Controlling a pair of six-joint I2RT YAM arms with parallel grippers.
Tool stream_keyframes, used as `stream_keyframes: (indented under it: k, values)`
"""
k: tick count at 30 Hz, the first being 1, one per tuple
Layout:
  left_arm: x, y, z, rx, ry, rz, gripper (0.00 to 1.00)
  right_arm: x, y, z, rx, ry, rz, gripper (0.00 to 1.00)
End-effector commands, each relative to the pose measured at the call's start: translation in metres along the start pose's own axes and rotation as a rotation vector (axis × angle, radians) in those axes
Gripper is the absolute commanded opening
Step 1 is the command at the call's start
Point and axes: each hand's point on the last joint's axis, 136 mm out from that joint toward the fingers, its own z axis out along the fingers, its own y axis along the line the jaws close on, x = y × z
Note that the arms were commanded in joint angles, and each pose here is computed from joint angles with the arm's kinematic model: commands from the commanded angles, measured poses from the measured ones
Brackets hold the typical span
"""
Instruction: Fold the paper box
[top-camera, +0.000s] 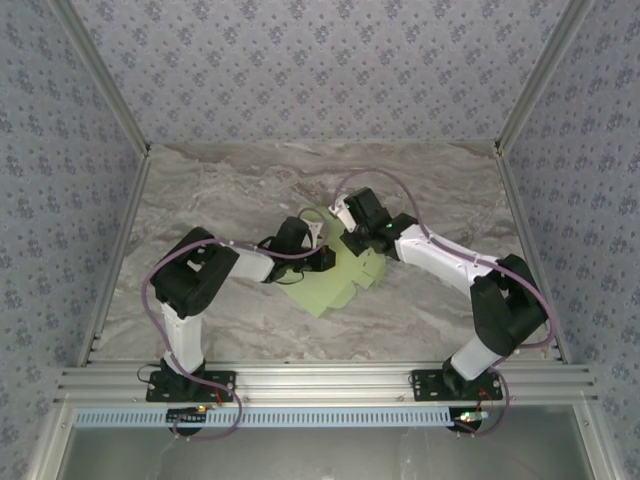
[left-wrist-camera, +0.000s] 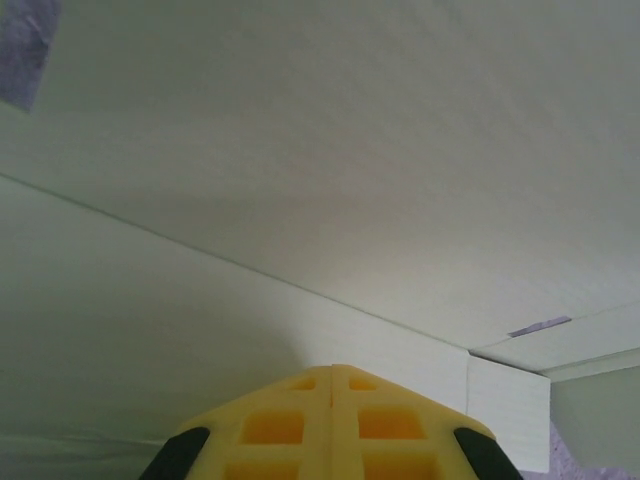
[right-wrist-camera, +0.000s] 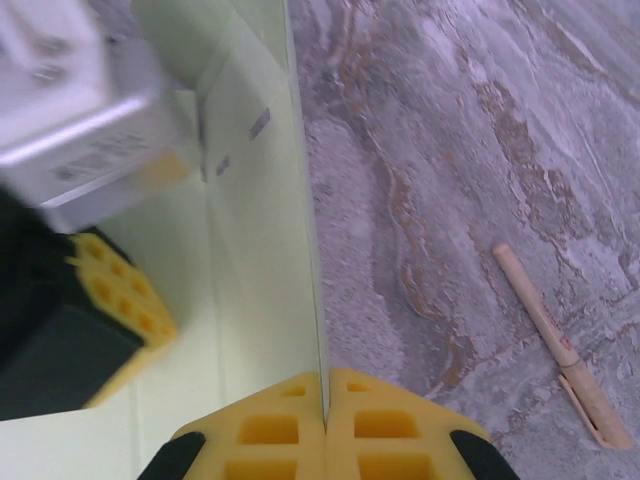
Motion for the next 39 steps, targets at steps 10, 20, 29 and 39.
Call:
stream_keyframes:
  k: [10, 20, 29, 39]
  values:
    - [0.033, 0.040, 0.010, -0.099, 0.009, -0.117, 0.00, 0.006, 0.053, 0.000, -0.015, 0.011, 0.029, 0.00]
    - [0.026, 0.032, 0.004, -0.059, -0.049, -0.127, 0.01, 0.007, 0.046, 0.004, -0.014, 0.034, 0.073, 0.00]
    - [0.027, 0.034, 0.002, -0.060, -0.069, -0.125, 0.01, -0.008, 0.064, 0.002, -0.134, 0.003, 0.138, 0.00]
    - [0.027, 0.033, 0.000, -0.064, -0.064, -0.115, 0.02, -0.002, 0.052, 0.009, -0.122, 0.043, 0.161, 0.00]
